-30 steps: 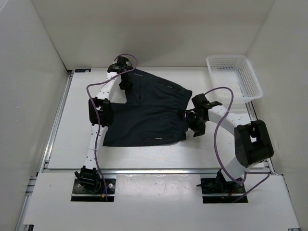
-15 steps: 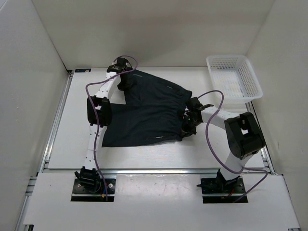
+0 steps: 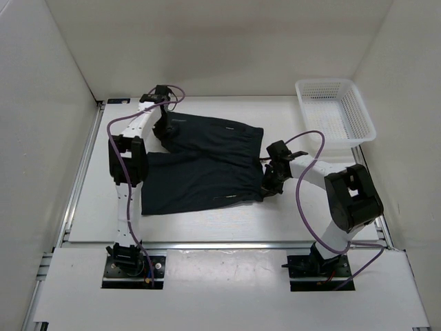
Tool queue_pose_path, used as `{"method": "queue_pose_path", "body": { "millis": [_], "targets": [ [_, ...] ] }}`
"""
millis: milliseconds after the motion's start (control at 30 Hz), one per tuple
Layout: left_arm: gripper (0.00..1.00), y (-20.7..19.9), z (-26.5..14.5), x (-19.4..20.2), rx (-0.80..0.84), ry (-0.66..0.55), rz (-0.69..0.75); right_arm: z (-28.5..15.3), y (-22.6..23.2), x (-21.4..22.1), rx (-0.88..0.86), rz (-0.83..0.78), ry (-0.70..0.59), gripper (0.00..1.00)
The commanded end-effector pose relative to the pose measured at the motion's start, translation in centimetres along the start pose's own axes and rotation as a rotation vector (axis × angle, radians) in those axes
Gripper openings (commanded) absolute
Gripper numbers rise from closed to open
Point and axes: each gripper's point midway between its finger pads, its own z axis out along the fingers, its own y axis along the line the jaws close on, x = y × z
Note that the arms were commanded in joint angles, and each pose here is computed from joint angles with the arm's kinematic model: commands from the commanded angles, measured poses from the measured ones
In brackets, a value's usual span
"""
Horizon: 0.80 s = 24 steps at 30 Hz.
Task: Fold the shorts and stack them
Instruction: Flatten the shorts out
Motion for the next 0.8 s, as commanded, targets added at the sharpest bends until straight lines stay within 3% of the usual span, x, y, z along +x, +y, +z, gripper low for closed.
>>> {"method": "queue_pose_path", "body": {
  "millis": [0, 67, 100, 200, 367, 567, 767],
  "targets": [
    [0.13, 2.2, -3.7, -1.4, -0.010, -0.049, -0.065, 0.1, -1.8, 0.0, 0.078, 0.018, -0.033, 0.00],
    [0.21, 1.5, -3.9, -1.6, 0.032, -0.052, -0.060, 0.0, -2.0, 0.2, 0.078, 0.018, -0.033, 0.00],
    [0.31, 1.4, -3.9, -1.5, 0.043, -0.046, -0.047, 0.0, -2.0, 0.2, 0.078, 0.018, -0.033, 0.00],
    [0.36, 0.5, -4.0, -1.5, 0.082, -0.034, -0.048, -0.2, -1.9, 0.0, 0.080, 0.016, -0.046, 0.00],
    [0.10, 0.0, -3.5, -1.6, 0.098, -0.025, -0.048, -0.8, -1.9, 0.2, 0.073, 0.014, -0.054, 0.00],
    [0.10, -0.3, -4.6, -2.2, 0.118, -0.035, -0.051, -0.9, -2.2, 0.5, 0.079, 0.016, -0.047, 0.00],
    [0.10, 1.8, -10.1, -3.0, 0.109, -0.109, -0.068, -1.1, -2.3, 0.5, 0.086, 0.016, -0.053, 0.00]
  ]
}}
